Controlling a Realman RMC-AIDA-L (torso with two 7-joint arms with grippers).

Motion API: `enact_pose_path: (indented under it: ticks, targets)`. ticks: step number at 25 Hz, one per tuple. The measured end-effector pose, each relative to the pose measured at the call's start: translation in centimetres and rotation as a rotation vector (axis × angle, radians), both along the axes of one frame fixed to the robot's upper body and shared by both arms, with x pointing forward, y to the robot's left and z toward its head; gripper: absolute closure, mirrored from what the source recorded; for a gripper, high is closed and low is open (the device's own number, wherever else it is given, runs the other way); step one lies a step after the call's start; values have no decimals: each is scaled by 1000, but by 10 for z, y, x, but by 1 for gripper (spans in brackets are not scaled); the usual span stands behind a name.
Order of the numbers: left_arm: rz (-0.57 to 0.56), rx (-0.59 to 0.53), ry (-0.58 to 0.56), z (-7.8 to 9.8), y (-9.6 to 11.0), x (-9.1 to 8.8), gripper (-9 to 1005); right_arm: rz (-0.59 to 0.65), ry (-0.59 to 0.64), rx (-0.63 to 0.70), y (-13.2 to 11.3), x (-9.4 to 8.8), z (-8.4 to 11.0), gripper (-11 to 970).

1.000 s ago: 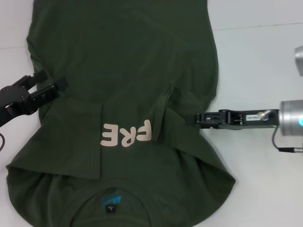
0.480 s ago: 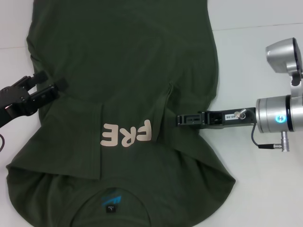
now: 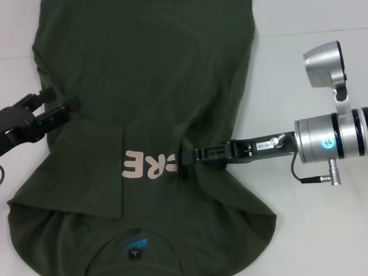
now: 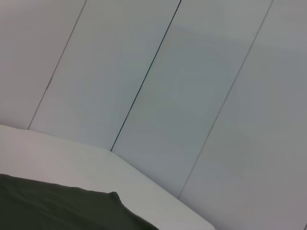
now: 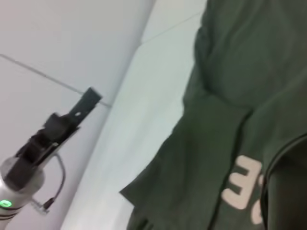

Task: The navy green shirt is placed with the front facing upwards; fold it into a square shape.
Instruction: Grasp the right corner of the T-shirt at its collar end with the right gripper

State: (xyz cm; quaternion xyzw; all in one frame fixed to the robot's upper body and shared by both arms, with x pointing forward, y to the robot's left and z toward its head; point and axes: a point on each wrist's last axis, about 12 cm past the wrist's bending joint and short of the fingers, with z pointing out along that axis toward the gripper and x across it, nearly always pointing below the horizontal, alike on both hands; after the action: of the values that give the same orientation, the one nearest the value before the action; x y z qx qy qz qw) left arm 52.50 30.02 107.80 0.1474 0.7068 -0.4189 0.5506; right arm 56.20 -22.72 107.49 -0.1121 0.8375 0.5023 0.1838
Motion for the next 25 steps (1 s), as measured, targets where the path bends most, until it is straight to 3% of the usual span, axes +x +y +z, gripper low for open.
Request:
enact_pose_path:
  ticks: [14,25]
  targets:
    - [-8,-7,-1,0,-1,-2,92,-75,44,-4,-18,-10,-10,11]
    - [-11,-15,4,-1,-2,-2,93,-305,-7,35,-74,-17,-4,11]
